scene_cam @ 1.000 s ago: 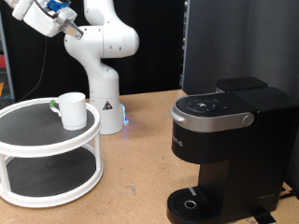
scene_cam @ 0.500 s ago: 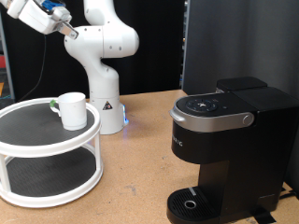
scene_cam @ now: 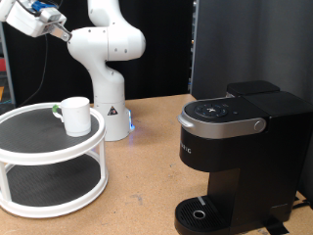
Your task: Make a cup of coffee with the keurig machine
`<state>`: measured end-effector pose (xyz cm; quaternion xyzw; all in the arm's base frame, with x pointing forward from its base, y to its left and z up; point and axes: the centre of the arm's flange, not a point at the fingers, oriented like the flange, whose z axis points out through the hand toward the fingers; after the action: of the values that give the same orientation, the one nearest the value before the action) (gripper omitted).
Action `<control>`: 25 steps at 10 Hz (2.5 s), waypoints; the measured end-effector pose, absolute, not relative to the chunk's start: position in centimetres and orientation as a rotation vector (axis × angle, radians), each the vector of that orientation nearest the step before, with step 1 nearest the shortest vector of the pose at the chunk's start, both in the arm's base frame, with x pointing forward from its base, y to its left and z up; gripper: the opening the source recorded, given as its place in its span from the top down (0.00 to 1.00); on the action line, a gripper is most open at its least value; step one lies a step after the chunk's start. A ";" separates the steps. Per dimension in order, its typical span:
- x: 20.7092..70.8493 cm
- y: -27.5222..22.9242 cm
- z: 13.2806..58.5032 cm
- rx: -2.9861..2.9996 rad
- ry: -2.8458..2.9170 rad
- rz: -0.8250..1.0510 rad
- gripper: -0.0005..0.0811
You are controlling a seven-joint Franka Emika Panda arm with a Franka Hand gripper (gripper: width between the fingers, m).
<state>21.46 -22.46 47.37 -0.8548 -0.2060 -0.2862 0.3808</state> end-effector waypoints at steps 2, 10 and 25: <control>21.4 -23.0 47.7 -2.187 -0.463 -0.713 0.99; 20.8 -23.4 43.6 -2.244 -0.467 -0.658 0.99; 19.3 -25.3 34.1 -2.314 -0.389 -0.808 0.76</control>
<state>19.33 -25.32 34.15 -0.8822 -0.1483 -0.3080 0.3238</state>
